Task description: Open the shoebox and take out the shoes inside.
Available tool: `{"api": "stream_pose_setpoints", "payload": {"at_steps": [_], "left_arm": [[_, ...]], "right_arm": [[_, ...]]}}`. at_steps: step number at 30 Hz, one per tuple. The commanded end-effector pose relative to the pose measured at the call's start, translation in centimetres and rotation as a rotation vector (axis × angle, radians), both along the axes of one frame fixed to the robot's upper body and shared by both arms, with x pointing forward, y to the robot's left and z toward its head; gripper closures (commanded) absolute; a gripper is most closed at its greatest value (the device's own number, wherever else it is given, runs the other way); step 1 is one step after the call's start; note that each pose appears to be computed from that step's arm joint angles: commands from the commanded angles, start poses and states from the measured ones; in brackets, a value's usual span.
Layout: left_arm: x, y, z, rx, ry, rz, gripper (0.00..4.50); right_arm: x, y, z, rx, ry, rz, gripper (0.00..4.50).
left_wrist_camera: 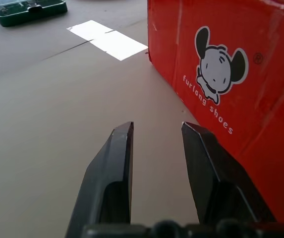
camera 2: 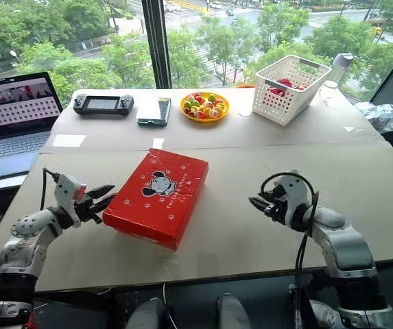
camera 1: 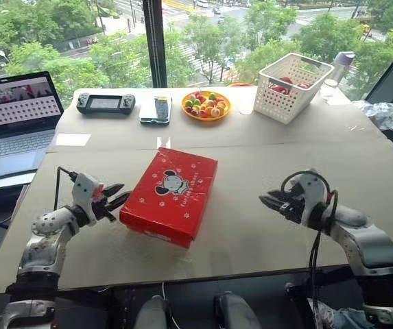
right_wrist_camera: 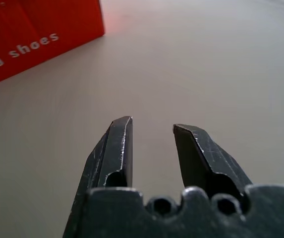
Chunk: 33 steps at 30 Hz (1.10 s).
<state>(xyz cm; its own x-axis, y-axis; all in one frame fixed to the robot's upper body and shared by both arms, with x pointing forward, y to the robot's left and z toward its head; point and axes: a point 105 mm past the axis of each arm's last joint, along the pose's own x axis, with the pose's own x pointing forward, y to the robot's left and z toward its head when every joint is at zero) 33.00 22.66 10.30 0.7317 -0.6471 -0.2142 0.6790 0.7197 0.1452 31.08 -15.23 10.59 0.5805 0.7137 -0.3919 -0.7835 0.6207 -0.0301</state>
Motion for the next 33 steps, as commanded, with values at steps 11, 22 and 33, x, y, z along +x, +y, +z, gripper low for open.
{"api": "stream_pose_setpoints", "payload": {"at_steps": [11,22,33], "left_arm": [[-0.7,-3.4,-0.3,0.083,0.070,-0.195,4.50],[-1.0,-13.8,-1.3,0.000,0.032,-0.372,4.50],[2.8,-19.0,-1.4,-0.025,0.003,-0.428,4.50]], "right_arm": [[3.0,7.7,-1.8,-0.124,-0.035,0.168,4.45],[5.3,3.0,-0.5,-0.190,-0.083,0.037,4.45],[7.6,-3.5,-0.1,-0.268,-0.105,-0.128,4.45]]}}
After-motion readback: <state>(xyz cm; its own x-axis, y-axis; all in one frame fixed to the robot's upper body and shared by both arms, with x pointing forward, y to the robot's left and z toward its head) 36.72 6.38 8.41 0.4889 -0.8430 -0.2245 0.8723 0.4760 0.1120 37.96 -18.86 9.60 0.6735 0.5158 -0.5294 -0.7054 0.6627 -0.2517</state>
